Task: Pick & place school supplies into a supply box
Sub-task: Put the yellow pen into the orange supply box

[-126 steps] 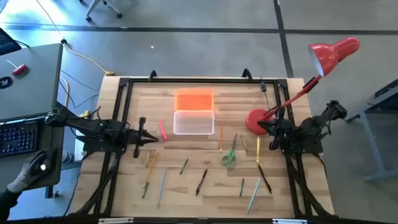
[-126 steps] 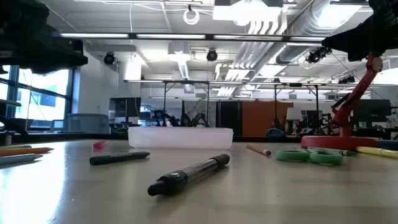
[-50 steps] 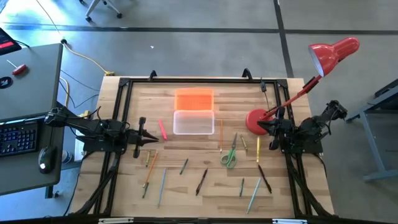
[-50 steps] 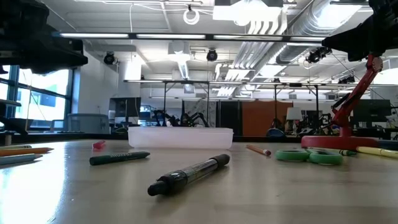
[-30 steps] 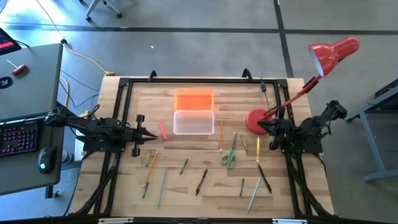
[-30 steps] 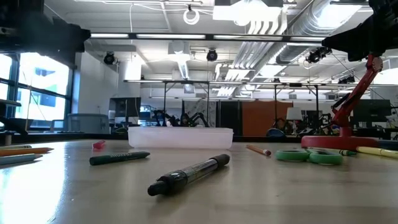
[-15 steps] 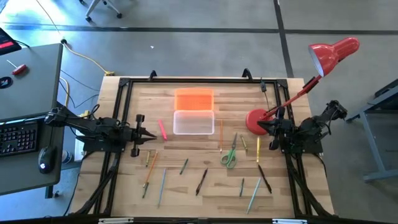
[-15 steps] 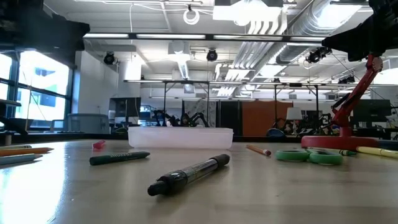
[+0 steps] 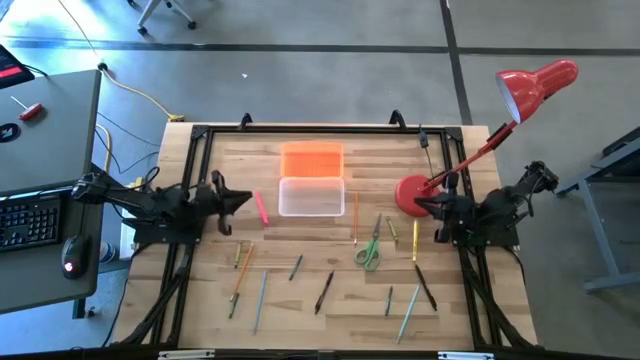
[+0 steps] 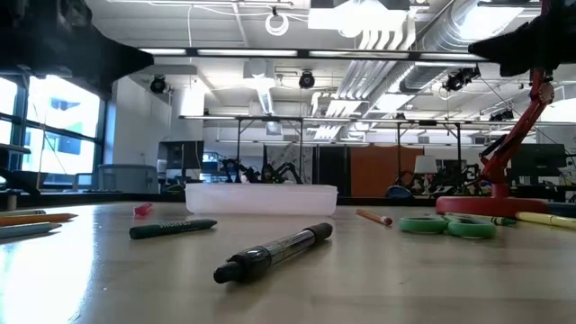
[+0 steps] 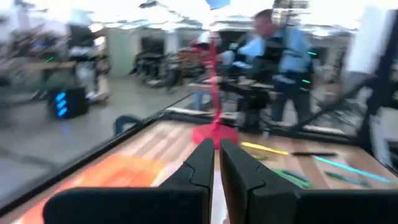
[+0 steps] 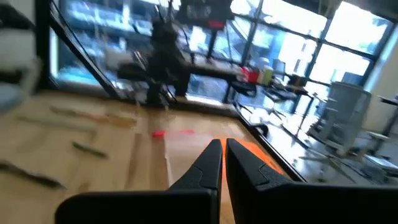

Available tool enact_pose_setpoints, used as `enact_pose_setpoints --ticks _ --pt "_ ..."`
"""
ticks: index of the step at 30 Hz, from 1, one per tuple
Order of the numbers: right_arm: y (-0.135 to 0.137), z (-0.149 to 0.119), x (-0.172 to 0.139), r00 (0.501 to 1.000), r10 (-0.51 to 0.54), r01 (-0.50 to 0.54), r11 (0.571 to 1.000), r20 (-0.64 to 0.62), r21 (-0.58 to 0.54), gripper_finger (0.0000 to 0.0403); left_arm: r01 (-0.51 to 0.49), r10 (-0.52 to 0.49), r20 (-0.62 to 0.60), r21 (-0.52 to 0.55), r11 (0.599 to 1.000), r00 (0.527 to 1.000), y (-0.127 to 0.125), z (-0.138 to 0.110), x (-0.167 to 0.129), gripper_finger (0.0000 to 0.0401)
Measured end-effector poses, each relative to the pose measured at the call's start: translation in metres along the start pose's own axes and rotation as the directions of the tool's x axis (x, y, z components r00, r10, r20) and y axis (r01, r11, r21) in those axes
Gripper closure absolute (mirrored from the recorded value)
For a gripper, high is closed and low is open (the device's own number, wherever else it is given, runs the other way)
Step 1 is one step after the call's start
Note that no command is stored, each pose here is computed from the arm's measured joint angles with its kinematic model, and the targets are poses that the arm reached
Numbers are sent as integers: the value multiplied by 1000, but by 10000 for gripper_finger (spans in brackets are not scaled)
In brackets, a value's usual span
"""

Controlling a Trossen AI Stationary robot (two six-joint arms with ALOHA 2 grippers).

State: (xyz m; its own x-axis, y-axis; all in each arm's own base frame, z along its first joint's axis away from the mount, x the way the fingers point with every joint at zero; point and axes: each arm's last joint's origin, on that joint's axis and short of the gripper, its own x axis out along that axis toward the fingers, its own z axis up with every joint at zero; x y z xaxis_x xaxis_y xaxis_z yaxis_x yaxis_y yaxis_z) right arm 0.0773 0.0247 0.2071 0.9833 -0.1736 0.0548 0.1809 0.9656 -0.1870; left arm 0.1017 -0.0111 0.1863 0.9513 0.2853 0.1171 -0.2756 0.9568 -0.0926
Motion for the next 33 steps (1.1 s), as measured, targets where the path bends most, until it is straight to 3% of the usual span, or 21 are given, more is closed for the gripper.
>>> enact_pose_setpoints --ticks 4,9,16,27,29,33 --pt "0 10 -1 992 65 -72 995 104 62 402 -131 129 -32 -99 986 991 4 -4 0 343" --pt "-3 18 -2 982 47 -44 999 181 -21 402 -253 242 -98 -114 961 965 8 -13 -2 343" --pt "-6 23 -3 977 -17 17 1000 212 6 402 -214 201 -134 -96 972 971 7 -16 -2 343" --pt "-17 21 -1 955 -272 285 952 121 -109 402 -233 221 -138 -74 970 965 7 -17 -1 343" --pt "-17 21 -1 954 -272 285 952 123 -108 402 -241 232 -126 -56 969 964 7 -16 -1 343" --pt "-14 21 1 973 -161 185 972 165 -142 402 -314 311 -71 -37 949 948 9 -10 -1 343"
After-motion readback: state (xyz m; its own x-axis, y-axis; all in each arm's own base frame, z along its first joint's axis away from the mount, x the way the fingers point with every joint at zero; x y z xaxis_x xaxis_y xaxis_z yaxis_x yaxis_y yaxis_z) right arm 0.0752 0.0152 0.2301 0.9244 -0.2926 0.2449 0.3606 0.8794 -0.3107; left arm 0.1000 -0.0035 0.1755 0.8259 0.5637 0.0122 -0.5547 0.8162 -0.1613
